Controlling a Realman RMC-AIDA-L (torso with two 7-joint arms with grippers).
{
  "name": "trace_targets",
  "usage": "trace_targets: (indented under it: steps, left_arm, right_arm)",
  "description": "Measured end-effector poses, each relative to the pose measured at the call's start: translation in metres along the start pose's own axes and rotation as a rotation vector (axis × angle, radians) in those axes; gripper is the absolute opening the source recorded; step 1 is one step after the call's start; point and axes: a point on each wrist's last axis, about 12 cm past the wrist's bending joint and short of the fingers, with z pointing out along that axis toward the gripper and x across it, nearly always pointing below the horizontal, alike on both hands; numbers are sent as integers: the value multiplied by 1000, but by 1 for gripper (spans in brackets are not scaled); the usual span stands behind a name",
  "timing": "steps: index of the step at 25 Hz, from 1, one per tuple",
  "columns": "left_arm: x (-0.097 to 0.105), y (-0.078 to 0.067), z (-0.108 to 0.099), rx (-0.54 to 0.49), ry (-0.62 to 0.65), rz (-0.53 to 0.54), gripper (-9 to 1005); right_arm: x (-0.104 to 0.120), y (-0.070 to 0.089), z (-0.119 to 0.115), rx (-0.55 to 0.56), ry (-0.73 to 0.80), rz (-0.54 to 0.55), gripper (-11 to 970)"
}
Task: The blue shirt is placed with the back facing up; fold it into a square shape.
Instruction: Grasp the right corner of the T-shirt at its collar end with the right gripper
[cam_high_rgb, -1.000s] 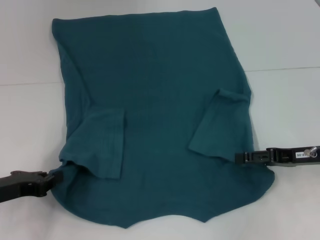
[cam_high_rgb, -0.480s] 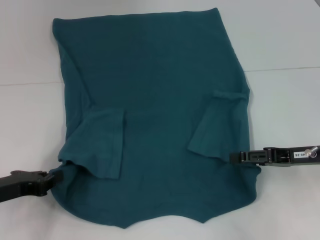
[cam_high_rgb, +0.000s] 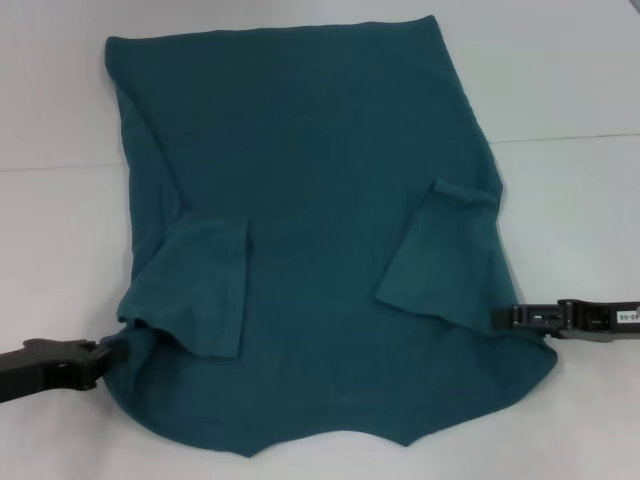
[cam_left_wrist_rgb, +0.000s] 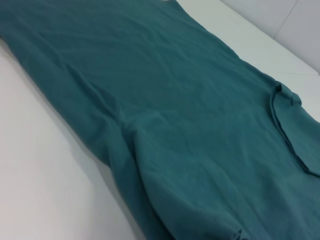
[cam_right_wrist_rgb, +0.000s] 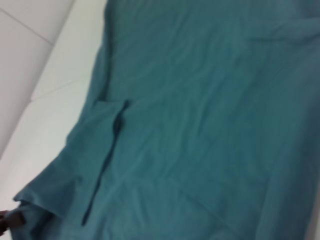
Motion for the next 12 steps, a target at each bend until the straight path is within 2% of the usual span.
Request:
trace_targets:
  steps: [12]
  left_arm:
    - [-3, -1, 2, 5, -5, 4, 32]
  right_arm:
    - [2, -14, -13, 74, 9, 37, 897]
